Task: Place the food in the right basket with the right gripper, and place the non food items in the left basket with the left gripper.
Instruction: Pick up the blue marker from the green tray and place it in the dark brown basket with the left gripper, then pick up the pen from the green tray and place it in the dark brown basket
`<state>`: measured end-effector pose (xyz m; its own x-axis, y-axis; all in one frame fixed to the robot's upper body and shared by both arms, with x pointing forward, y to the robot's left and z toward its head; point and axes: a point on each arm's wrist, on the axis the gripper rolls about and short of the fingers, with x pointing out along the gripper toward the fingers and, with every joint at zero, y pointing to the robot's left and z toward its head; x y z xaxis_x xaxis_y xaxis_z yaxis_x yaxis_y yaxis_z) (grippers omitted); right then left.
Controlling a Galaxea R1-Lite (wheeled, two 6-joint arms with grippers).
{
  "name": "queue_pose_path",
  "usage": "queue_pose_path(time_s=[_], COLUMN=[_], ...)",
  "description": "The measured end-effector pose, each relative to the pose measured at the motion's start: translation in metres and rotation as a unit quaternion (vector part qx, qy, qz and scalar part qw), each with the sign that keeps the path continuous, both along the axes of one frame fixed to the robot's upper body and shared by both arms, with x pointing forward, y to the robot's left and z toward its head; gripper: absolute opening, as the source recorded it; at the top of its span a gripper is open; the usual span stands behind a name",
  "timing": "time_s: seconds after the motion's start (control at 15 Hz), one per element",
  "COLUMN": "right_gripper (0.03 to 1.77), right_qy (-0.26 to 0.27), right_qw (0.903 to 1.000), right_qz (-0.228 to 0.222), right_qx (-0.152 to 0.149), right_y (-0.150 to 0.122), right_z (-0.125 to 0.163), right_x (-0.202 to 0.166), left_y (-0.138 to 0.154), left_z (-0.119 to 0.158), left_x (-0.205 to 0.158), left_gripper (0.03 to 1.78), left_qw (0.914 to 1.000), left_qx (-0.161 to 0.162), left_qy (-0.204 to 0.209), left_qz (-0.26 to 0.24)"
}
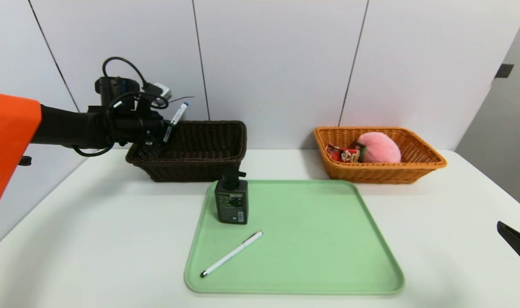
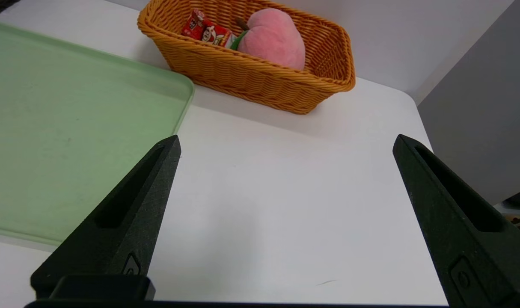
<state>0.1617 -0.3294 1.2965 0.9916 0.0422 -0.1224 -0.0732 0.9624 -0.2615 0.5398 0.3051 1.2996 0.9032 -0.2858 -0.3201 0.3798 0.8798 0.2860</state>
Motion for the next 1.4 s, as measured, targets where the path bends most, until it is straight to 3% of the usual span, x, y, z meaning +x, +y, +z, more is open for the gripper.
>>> queue_pose_path(time_s=[0.4,0.6,0.87,1.13,1.4], right_gripper=[1.71,1.71,1.71,1.71,1.71], right_qy=[0.001,0.001,0.000,-0.001,-0.003], right_qw=[1.0000,1.0000,1.0000,0.9999,0.9999], right_qz=[-0.001,0.000,0.005,0.008,0.007], right_qx=[-0.001,-0.001,-0.004,-0.009,-0.009], right_y=[0.000,0.000,0.000,0.000,0.000], right_z=[0.000,0.000,-0.001,0.000,0.000], right_x=[0.000,0.000,0.000,0.000,-0.001], left_y=[0.004,0.006,0.006,-0.011,-0.041], left_z=[-0.002,0.012,0.051,0.078,0.061], left_x=[0.001,-0.004,-0.027,-0.089,-0.160], left_gripper=[0.97,1.21,1.41,1.53,1.60], left_qw=[0.9999,0.9999,0.9990,0.9962,0.9815], left_qx=[0.001,-0.004,-0.003,0.013,0.025], left_qy=[0.001,-0.014,-0.040,0.025,0.114], left_qz=[0.010,0.006,-0.018,-0.082,-0.152])
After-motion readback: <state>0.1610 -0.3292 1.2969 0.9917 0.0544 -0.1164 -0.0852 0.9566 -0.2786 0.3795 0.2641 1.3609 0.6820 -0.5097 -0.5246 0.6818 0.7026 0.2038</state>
